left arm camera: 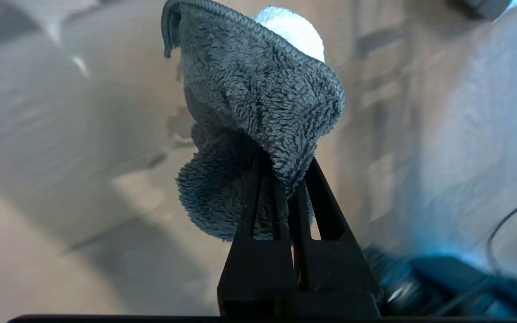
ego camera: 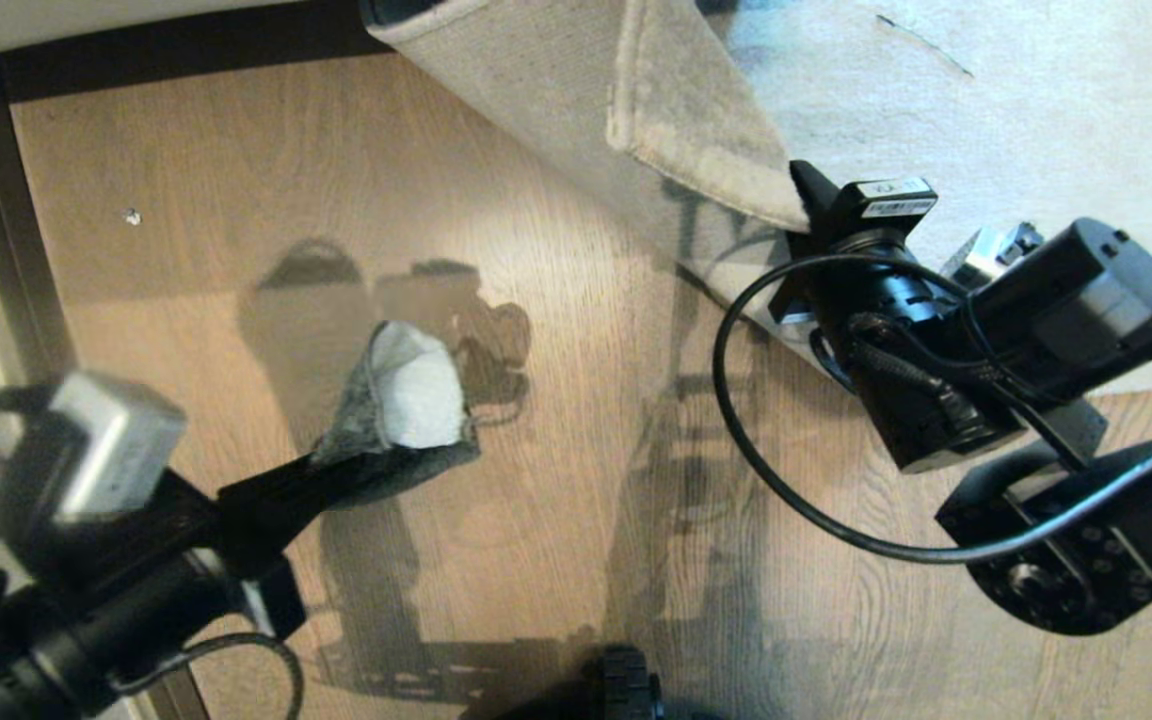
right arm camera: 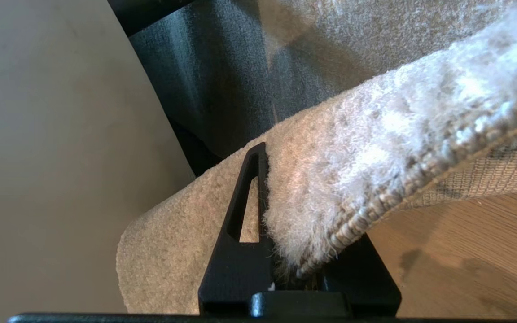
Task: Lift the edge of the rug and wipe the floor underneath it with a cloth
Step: Wipe the floor under the carpet with a rag
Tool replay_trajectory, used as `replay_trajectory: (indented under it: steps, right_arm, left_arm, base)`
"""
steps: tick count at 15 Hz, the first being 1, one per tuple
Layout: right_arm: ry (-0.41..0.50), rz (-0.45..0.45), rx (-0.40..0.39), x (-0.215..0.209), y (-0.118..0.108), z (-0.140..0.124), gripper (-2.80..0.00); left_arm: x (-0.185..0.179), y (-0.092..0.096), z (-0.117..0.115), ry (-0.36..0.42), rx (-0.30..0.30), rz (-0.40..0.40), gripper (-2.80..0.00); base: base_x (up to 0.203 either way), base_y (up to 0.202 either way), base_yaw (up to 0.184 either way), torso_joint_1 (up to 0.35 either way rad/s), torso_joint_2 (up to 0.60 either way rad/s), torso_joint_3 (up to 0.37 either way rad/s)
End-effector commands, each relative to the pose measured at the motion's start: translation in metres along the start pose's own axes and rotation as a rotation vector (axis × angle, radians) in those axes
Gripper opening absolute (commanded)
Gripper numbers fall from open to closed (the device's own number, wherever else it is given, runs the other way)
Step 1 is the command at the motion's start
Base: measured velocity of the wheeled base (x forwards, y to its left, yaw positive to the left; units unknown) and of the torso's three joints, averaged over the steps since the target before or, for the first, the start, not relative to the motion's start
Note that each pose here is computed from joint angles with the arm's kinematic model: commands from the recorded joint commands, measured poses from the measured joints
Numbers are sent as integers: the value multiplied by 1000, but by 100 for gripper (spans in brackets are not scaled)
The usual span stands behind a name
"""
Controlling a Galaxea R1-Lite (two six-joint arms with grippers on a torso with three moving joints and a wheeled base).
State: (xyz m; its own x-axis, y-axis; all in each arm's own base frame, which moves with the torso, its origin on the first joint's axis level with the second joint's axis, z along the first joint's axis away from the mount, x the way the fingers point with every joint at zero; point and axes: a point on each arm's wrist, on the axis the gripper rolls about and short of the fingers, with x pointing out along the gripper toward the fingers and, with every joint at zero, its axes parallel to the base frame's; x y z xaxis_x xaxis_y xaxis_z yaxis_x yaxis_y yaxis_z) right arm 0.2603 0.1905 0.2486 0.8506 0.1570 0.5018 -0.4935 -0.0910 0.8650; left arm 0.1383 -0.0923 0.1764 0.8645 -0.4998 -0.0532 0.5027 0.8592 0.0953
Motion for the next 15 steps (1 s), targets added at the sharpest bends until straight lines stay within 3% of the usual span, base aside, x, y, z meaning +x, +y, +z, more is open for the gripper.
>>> replay_trajectory:
  steps: [1,6,8,15]
  right_arm:
    - [-13,42,24,2,3,0,-280]
    - [-14,35,12,5,-3,-2,-280]
    - [-17,43,14,7,-1,-3,-280]
    - [-23,56,7,9,2,-4,-280]
  left_arm:
    - [59,-34,-23,52,-13,-30,-280]
    - [148,-90,-5,-172,-125,38,-280]
    - [162,-99,-14,-167,-138,77,-280]
    - [168,-92,-32,-117,-196,202,-280]
  base:
    - [0,0,0,0,0,0]
    - [0,0,0,0,0,0]
    - [0,0,0,0,0,0]
    - [0,0,0,0,0,0]
